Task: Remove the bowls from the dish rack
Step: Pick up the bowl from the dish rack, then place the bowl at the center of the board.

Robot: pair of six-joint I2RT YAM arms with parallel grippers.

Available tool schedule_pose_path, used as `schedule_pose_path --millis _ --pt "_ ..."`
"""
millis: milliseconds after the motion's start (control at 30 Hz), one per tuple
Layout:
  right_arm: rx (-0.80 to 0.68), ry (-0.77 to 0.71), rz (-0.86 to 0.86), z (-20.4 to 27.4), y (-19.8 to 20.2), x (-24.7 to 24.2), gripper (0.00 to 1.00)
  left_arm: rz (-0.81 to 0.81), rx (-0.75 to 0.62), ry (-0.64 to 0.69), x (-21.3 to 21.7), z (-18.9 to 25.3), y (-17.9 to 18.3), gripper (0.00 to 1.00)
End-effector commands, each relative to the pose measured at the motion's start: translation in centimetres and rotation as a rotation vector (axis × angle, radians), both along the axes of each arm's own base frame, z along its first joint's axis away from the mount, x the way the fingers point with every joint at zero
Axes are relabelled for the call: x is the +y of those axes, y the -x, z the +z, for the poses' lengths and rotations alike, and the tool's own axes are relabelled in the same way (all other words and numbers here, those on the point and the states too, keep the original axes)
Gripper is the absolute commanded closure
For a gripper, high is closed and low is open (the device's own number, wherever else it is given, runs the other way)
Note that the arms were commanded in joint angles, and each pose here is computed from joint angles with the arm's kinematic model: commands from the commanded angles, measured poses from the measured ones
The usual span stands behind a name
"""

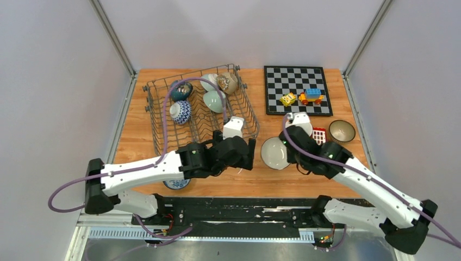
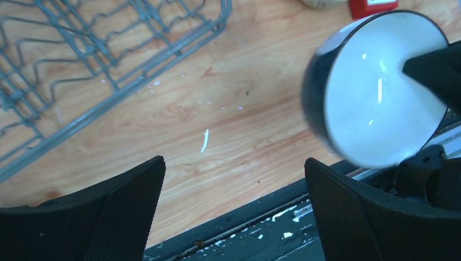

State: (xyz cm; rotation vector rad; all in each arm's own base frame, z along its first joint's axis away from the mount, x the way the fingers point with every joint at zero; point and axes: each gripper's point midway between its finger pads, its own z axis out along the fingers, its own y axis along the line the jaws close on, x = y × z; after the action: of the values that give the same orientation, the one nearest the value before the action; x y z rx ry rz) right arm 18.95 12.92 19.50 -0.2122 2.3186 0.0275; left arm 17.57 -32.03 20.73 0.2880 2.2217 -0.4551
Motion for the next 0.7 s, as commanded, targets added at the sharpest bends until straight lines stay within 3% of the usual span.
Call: schedule_pose_path --millis 0,167,433,667 --pt "-0.025 0.004 -0.161 1.2 -0.3 -5.5 1.0 0.069 -0.118 -0.004 3.9 2.5 -1.0 0.0" --pt "0.034 -0.089 -0.399 -1.6 0.3 -9.3 1.0 0.122 -0.186 0.038 7.3 2.4 -1.1 0.0" --pt "0.115 -0.28 -0.817 -7.8 1.8 -13.4 1.0 0.15 -0.159 0.063 9.4 -0.6 -0.3 0.0" --pt "0.082 -0.238 -1.029 -10.3 1.9 -16.7 1.0 0.158 -0.15 0.035 10.0 -2.3 -0.2 0.0"
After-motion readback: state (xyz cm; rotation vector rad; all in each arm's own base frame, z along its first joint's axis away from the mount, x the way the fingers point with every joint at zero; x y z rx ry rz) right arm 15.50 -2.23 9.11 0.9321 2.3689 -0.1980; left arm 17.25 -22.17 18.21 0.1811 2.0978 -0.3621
